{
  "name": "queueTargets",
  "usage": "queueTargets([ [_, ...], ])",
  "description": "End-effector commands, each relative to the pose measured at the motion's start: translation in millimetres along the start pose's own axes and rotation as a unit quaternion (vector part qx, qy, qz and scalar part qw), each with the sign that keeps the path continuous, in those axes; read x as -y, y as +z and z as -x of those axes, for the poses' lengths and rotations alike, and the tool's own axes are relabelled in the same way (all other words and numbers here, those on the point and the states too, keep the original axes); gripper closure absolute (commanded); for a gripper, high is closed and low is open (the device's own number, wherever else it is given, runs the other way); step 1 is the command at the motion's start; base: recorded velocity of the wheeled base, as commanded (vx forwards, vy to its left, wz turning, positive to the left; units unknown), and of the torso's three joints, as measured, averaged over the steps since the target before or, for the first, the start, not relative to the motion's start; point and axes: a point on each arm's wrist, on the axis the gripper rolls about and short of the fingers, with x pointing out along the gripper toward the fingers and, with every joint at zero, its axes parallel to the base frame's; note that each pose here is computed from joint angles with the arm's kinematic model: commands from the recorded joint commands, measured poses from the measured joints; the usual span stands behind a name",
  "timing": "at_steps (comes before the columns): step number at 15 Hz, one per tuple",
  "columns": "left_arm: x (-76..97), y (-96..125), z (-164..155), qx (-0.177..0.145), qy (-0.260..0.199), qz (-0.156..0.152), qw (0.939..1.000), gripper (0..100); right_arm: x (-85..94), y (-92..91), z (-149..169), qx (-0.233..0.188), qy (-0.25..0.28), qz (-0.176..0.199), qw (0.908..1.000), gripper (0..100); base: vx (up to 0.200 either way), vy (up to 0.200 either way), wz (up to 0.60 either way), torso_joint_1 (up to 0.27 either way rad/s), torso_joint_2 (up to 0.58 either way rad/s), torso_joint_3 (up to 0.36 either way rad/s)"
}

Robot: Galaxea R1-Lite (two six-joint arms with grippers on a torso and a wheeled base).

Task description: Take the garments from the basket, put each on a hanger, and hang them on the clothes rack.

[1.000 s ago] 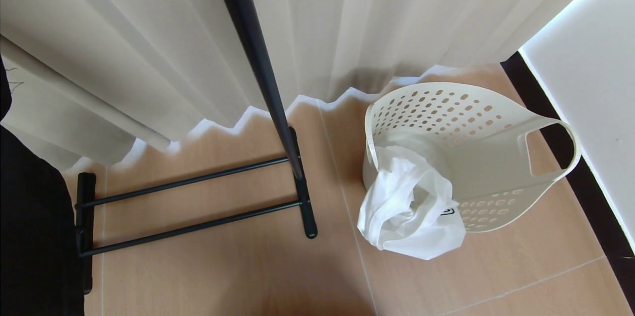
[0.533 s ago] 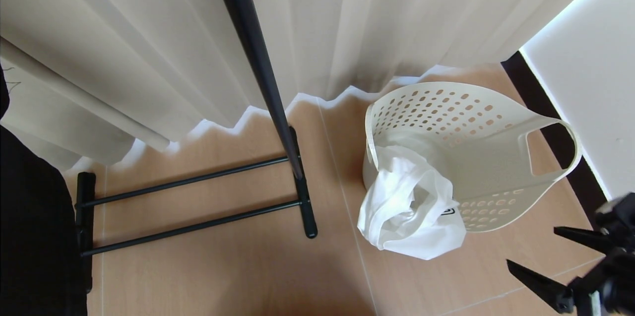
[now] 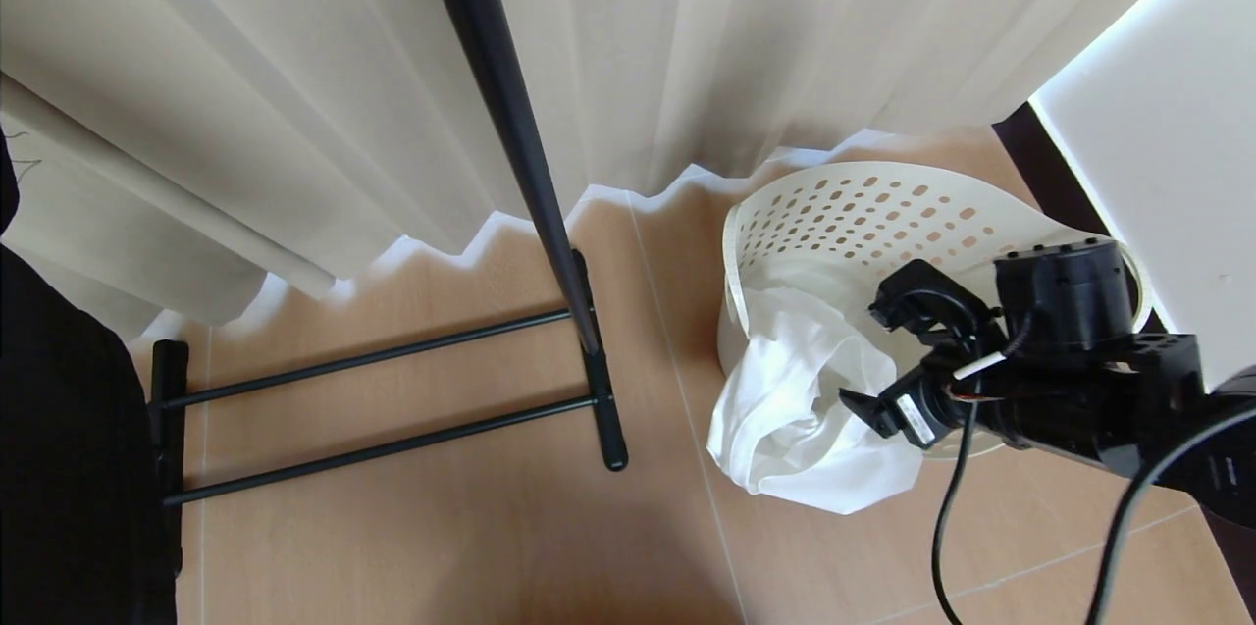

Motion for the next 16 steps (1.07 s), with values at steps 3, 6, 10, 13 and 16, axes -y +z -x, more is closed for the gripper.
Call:
queueTargets([
  [3, 0.0, 0, 0, 0.0, 0.001, 0.0, 1.0, 0, -2.8, -2.2, -43, -0.016, -0.015, -0.002, 0.9998, 0, 0.0, 0.0, 0.0, 0.0, 0.0, 0.0],
  [6, 0.0, 0, 0, 0.0, 0.0, 0.0, 1.0, 0, 0.9, -2.6, -45, -0.017, -0.025, -0.006, 0.9995, 0, 0.0, 0.0, 0.0, 0.0, 0.0, 0.0],
  [10, 0.0, 0, 0, 0.0, 0.0, 0.0, 1.0, 0, 10.4, -0.7, -52, -0.017, -0.038, -0.016, 0.999, 0, 0.0, 0.0, 0.0, 0.0, 0.0, 0.0],
  [13, 0.0, 0, 0, 0.0, 0.0, 0.0, 1.0, 0, 9.6, 1.2, -65, -0.02, -0.04, -0.022, 0.9988, 0, 0.0, 0.0, 0.0, 0.0, 0.0, 0.0],
  [16, 0.0, 0, 0, 0.0, 0.001, 0.0, 1.0, 0, 9.8, 4.6, -73, 0.006, -0.05, -0.038, 0.998, 0, 0.0, 0.0, 0.0, 0.0, 0.0, 0.0],
])
